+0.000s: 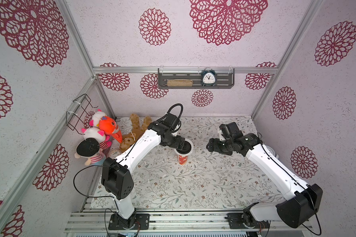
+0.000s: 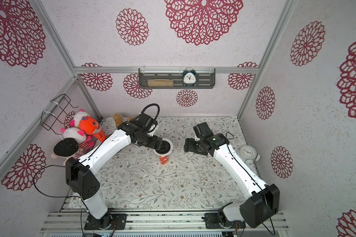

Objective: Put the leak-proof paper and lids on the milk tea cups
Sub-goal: Secure the cup lid on the cup.

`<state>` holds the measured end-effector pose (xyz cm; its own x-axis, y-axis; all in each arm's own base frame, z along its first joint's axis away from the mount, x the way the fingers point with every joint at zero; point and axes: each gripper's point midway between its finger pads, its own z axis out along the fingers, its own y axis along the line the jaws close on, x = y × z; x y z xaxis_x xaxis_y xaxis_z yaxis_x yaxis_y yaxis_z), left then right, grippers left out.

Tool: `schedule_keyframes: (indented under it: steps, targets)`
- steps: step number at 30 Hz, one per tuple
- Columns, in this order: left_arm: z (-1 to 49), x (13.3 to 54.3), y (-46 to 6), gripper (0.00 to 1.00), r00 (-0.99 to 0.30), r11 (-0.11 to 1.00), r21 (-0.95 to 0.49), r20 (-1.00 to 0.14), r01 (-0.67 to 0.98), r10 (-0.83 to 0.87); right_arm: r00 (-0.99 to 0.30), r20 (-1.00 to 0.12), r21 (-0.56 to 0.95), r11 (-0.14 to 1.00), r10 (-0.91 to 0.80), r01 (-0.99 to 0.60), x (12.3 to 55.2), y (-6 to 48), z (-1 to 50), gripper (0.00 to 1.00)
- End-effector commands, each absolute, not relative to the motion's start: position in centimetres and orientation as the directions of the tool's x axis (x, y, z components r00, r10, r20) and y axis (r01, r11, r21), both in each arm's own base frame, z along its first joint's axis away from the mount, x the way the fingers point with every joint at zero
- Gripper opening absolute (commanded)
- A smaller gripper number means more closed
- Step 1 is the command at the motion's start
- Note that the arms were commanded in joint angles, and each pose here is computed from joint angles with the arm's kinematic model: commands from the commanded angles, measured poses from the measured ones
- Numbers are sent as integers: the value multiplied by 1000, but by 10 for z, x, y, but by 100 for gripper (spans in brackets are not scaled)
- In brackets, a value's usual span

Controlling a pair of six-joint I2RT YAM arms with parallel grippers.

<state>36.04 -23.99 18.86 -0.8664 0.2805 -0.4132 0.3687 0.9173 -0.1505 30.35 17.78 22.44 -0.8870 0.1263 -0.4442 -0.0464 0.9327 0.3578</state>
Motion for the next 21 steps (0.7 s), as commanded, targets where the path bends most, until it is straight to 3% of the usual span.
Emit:
schedule_keyframes:
  steps: [1, 8, 21]
  targets:
    - [173, 359, -236, 89, -878, 925, -109, -371, 365, 303, -892, -436, 384, 921, 118, -66, 302, 182, 224, 80]
    - [159, 353, -227, 88, -895, 935, -80, -326, 347, 304, -911, -398, 491, 864, 107, -113, 303, 217, 216, 75]
    - [147, 349, -229, 86, -905, 934, -98, -301, 343, 301, -910, -394, 542, 832, 127, -118, 329, 262, 211, 68]
